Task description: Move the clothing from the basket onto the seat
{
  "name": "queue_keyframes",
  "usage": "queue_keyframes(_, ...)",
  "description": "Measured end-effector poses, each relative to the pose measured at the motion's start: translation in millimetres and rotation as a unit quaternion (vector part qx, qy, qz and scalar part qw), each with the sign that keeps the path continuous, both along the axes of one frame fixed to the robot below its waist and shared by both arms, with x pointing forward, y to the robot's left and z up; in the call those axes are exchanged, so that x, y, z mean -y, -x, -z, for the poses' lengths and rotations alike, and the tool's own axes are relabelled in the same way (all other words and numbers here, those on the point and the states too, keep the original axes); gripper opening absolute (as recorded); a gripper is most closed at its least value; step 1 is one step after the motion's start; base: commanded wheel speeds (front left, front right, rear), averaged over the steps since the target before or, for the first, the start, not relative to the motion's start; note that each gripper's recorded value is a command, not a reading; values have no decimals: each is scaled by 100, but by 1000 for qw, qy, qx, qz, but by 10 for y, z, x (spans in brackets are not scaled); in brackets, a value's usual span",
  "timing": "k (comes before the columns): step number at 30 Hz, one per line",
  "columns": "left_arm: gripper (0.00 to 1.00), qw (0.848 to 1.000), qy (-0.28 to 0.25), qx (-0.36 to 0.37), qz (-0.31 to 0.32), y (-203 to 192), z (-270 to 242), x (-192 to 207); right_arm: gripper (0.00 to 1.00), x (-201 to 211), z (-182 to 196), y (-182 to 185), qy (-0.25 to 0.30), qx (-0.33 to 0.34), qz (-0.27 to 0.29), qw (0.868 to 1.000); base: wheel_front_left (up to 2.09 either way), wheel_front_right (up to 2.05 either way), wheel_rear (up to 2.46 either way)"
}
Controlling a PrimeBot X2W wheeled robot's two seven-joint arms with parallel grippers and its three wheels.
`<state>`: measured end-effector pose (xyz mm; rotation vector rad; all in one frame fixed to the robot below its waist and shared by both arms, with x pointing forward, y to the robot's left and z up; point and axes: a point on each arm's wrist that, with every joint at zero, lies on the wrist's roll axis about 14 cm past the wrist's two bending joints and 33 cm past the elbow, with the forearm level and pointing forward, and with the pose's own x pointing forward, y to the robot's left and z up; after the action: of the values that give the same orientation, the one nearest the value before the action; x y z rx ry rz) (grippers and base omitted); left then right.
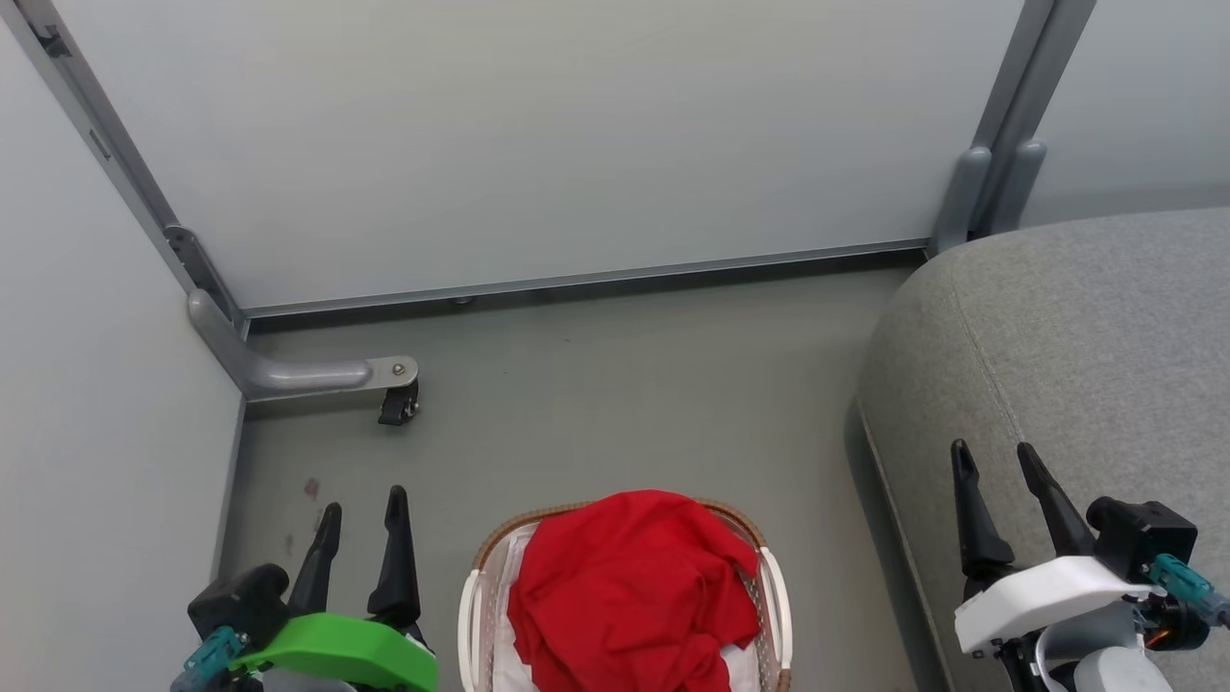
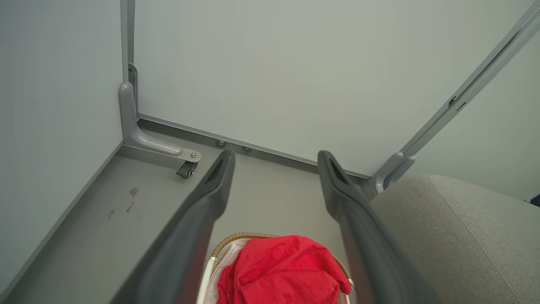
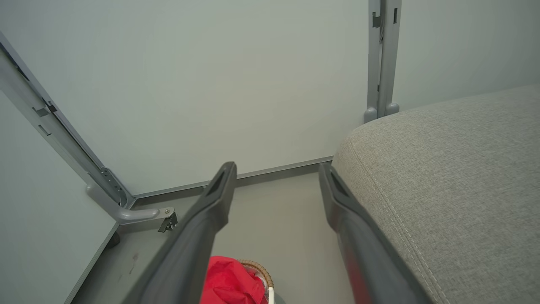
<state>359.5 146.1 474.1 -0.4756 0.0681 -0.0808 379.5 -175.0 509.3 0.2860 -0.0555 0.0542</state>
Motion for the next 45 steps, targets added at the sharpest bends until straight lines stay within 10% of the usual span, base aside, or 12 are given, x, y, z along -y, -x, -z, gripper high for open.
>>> queue_keyframes(45, 100, 994, -104, 7, 33, 60, 140, 112, 100, -176, -40, -25, 138, 31, -33, 989, 0, 0, 0)
